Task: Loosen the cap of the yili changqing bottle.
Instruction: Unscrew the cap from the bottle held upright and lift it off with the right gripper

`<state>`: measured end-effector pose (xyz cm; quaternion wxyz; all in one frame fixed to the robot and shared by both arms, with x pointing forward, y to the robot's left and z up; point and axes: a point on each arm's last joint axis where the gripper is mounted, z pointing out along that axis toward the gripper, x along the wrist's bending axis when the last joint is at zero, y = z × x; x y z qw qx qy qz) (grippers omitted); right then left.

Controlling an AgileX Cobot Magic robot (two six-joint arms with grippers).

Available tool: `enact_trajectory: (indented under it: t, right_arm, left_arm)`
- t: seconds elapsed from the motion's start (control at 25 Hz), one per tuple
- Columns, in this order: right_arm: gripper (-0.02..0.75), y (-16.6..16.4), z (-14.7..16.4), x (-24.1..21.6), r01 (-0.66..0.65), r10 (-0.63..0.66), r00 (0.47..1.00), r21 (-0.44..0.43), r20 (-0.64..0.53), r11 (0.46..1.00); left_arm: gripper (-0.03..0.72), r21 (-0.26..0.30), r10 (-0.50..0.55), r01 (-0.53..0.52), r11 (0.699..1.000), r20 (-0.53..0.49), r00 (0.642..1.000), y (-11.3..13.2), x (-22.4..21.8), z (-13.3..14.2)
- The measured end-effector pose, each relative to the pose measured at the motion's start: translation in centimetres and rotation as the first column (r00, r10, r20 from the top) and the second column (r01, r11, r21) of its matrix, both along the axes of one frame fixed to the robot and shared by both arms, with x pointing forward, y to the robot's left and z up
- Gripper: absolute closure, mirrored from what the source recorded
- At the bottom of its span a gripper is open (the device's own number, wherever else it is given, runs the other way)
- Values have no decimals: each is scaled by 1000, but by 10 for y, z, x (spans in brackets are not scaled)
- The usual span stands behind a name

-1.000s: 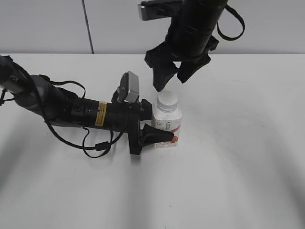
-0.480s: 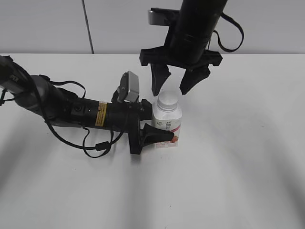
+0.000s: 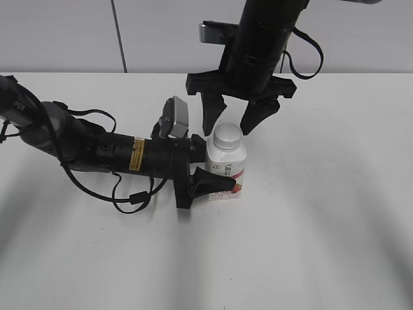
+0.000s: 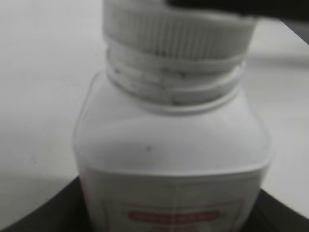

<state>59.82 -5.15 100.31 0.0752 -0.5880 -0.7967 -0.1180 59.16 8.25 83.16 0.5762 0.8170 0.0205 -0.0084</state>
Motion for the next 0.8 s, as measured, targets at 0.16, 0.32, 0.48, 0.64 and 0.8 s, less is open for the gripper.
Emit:
enact_trajectory:
  t: [0.16,0.32,0.48,0.64,0.8]
  right_arm:
    - [214,1,-1,1,5,-5,1000,5,3,1000]
    - [235,1,-7,2,5,-5,1000,-1,-11,1000]
    - [237,1,-7,1,4,-4,1000,-3,-19,1000]
    - [237,2,-7,1,5,-5,1000,-2,-21,1000]
    - [268,1,-7,1,3,-4,1000,-6,-25,1000]
  left_arm:
    - [259,-1,1,-1,1000,-1,1000,0,0,0]
    - [259,-1,1,-1,1000,-1,1000,0,0,0]
    - [259,-1,1,-1,1000,-1,1000,0,0,0]
    - [259,-1,1,-1,1000,-1,1000,0,0,0]
    - [259,-1,1,-1,1000,-1,1000,0,0,0]
